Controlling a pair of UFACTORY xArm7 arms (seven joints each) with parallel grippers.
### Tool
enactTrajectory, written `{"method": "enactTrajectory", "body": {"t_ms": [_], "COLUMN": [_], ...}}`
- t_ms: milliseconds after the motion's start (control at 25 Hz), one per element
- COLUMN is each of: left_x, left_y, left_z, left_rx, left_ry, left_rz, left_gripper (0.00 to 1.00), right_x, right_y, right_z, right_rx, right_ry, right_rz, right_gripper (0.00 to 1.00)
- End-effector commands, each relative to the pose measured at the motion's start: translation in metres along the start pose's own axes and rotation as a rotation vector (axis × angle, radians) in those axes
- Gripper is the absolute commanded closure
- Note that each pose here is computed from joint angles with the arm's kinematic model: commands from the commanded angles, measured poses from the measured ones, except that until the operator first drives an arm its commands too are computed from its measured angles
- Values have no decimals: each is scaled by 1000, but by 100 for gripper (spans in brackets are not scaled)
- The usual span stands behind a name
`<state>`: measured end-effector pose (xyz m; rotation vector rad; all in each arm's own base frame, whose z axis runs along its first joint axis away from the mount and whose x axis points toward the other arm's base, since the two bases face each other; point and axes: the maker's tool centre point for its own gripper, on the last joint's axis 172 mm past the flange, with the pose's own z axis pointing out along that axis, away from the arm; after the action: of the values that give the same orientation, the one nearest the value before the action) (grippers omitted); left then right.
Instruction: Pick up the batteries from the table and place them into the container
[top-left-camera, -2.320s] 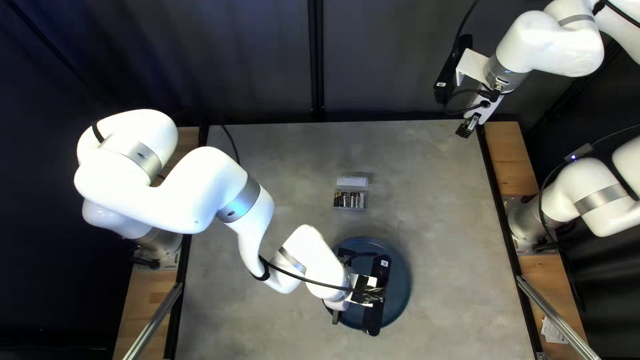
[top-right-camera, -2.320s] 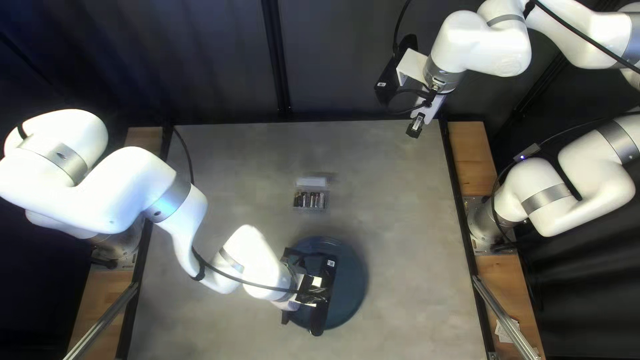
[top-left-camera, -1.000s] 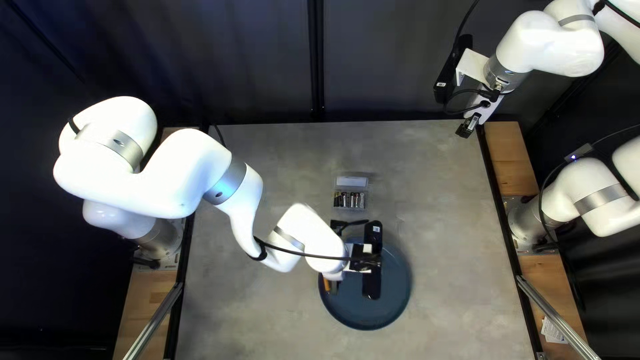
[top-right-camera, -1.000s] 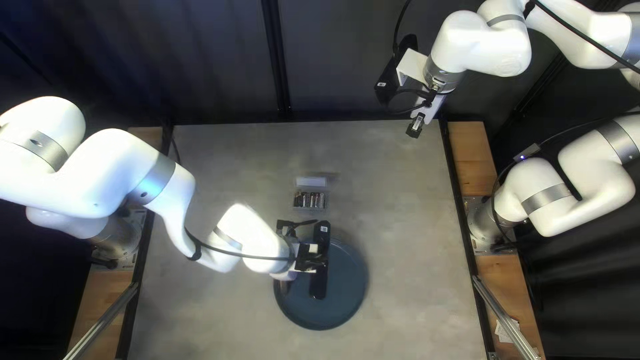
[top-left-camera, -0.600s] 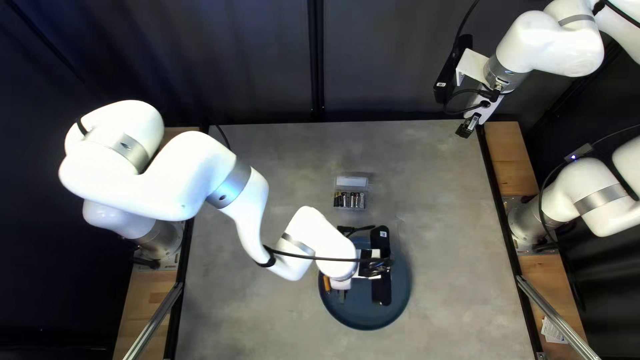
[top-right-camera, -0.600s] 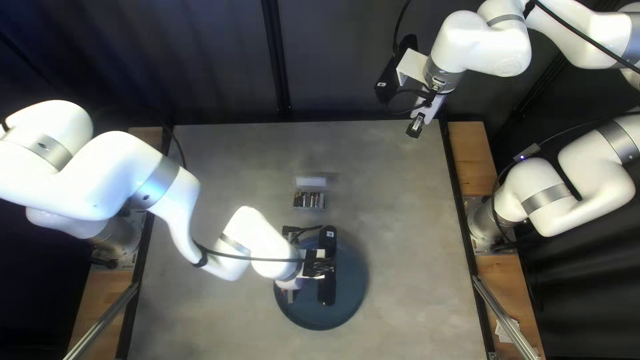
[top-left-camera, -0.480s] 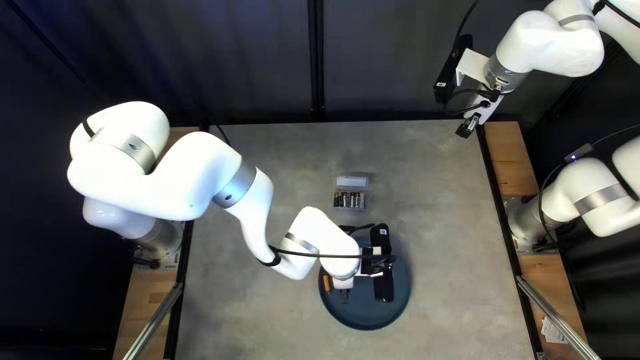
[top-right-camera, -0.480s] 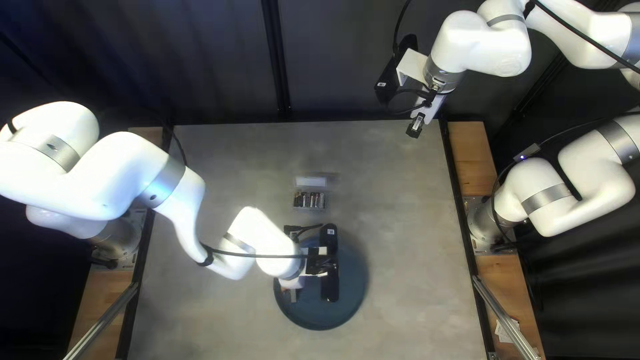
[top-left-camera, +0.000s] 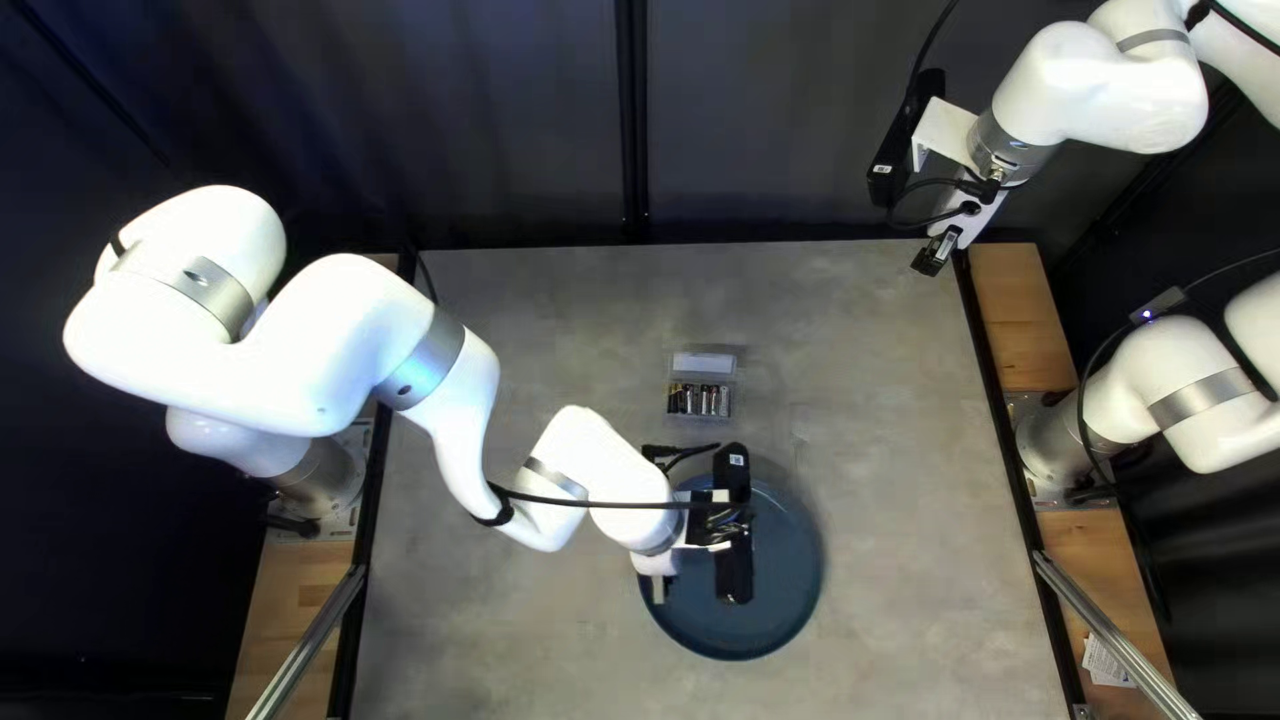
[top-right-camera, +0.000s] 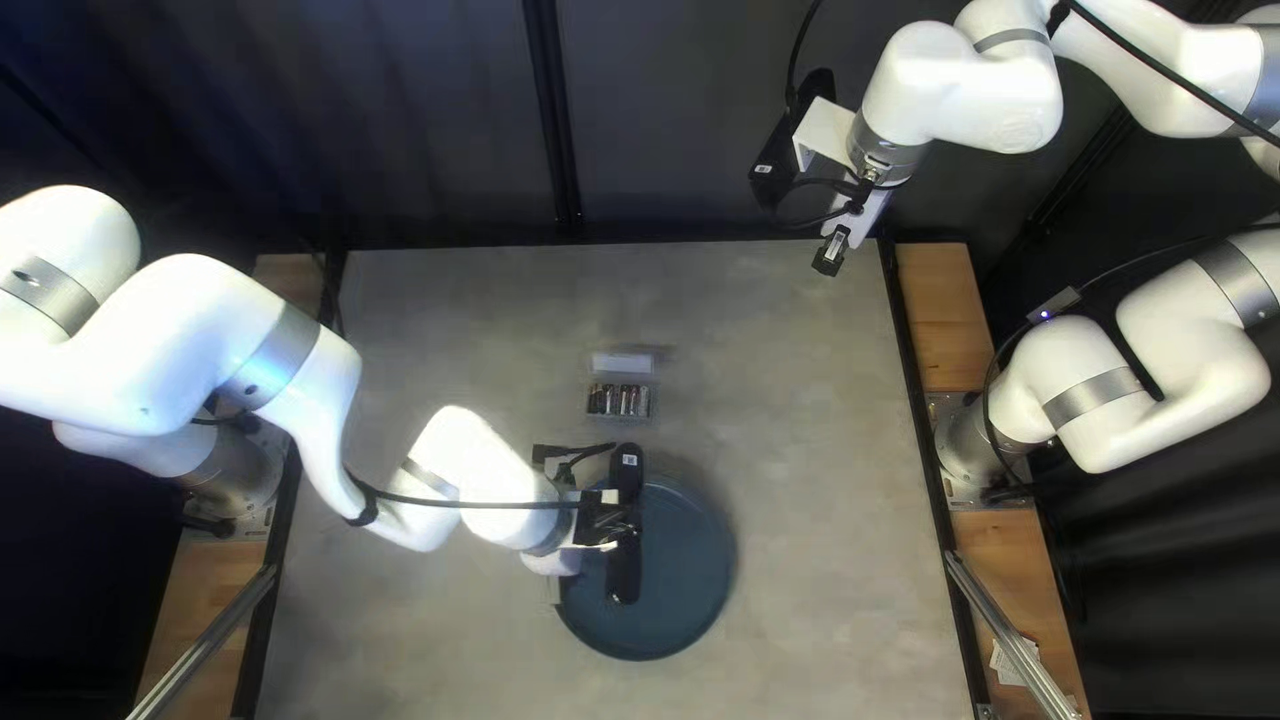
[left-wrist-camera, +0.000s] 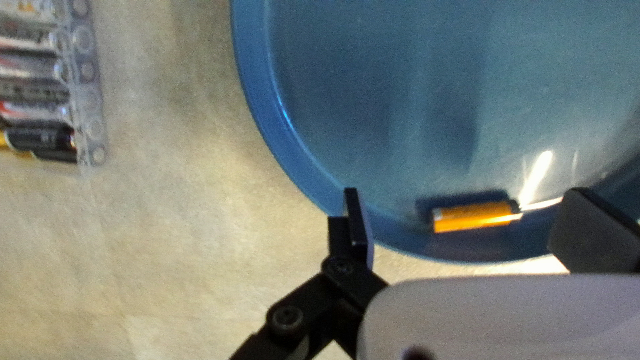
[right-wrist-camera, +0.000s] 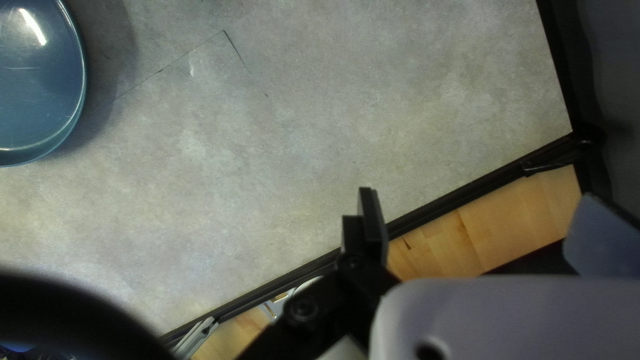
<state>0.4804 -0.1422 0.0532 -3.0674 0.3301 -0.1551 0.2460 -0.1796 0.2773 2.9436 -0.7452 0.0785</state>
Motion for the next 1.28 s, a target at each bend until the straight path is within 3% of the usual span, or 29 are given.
{"method": "enactTrajectory", "body": {"t_ms": [40, 280, 560, 1280], "left_x": [-12, -8, -15, -17], "left_y": [31, 74, 77, 73], "left_z": [-4, -5, -11, -6], "left_rx": [-13, -31, -56, -76], "left_ry": [-21, -31, 7, 20], "left_rz": [129, 254, 350, 317], "left_gripper": [0, 0, 0, 0], "right_x": [0, 0, 0, 0], "right_y": [0, 0, 0, 0], "right_z": [0, 0, 0, 0], "right_rx": [0, 0, 0, 0], "right_ry": [0, 0, 0, 0], "right_rz": [0, 0, 0, 0], "right_gripper": [0, 0, 0, 0]}}
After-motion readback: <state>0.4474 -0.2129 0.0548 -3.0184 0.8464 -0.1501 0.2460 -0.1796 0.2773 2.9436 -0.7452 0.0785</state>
